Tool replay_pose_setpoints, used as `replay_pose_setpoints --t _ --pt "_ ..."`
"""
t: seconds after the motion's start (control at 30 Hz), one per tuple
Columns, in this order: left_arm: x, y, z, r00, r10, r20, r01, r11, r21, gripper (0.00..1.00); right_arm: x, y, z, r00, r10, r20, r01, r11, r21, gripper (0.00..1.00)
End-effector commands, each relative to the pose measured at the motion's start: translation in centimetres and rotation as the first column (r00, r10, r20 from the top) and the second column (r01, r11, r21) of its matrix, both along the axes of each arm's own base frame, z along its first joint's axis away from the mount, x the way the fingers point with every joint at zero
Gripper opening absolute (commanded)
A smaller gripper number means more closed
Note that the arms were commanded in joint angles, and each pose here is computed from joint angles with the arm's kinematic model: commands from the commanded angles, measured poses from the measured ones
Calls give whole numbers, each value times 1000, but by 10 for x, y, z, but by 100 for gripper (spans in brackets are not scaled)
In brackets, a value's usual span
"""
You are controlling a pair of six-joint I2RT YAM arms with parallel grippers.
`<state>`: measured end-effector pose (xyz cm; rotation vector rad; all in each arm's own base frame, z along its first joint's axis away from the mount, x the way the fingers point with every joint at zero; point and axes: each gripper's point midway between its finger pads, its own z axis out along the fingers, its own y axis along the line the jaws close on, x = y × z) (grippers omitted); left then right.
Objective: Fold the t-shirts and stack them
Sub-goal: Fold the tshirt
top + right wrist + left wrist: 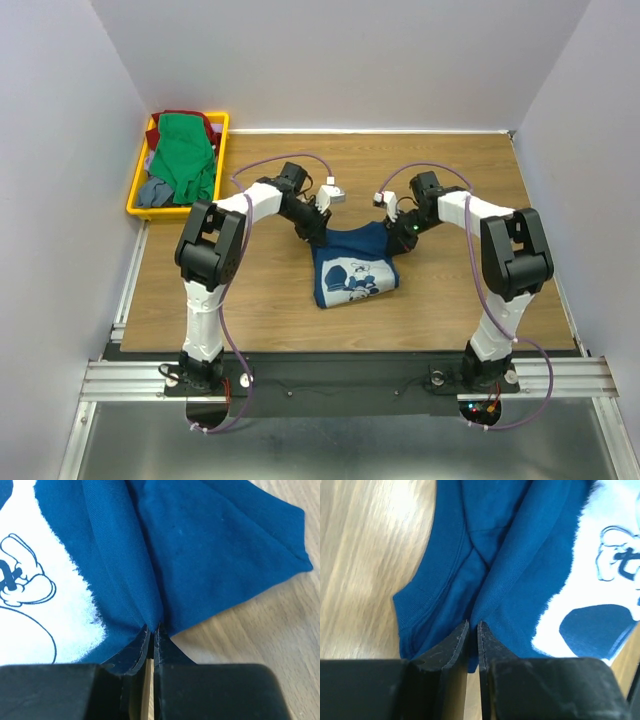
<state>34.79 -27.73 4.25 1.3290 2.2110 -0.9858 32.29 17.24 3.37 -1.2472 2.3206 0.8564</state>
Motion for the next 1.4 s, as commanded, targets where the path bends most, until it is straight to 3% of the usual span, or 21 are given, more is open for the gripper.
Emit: replay_pose_setpoints --t 0.0,0.2,0.37,0.47,0.5,0.6,0.73,0.83,1.0,1.2,1.37 --pt "-10 13 2 999 35 -6 -35 999 24 20 10 0 0 999 -33 1 33 999 -7 6" --pt "-60 22 -5 996 0 -86 1 1000 14 16 -35 14 4 999 22 -46 -21 1000 22 8" --pt "-85 25 10 997 -34 -74 31 999 -38 17 -70 23 16 994 26 -106 -19 997 69 13" --pt "-90 26 29 997 -76 -12 75 995 -69 25 -70 26 37 996 -1 -95 9 996 92 33" --pt "-89 27 41 993 -105 45 109 990 -86 33 -60 25 50 998 -24 -57 29 996 83 45" --pt "-88 29 66 980 -143 140 157 983 -91 44 -29 22 82 996 -85 30 82 991 108 60" --pt "-75 24 95 950 -153 272 187 977 -103 59 5 33 114 992 -105 63 91 977 194 61" --pt "-67 7 104 912 -202 357 244 967 -76 60 25 47 110 996 -90 6 86 967 241 57" --pt "-59 -17 98 887 -245 391 286 957 -50 60 45 68 88 991 -62 -117 94 949 301 45" --pt "-65 -47 77 842 -328 429 358 934 10 60 51 91 57 976 -51 -214 118 942 313 45" --pt "-76 -62 55 842 -374 388 396 918 25 60 41 101 35 963 -30 -269 115 945 306 45"
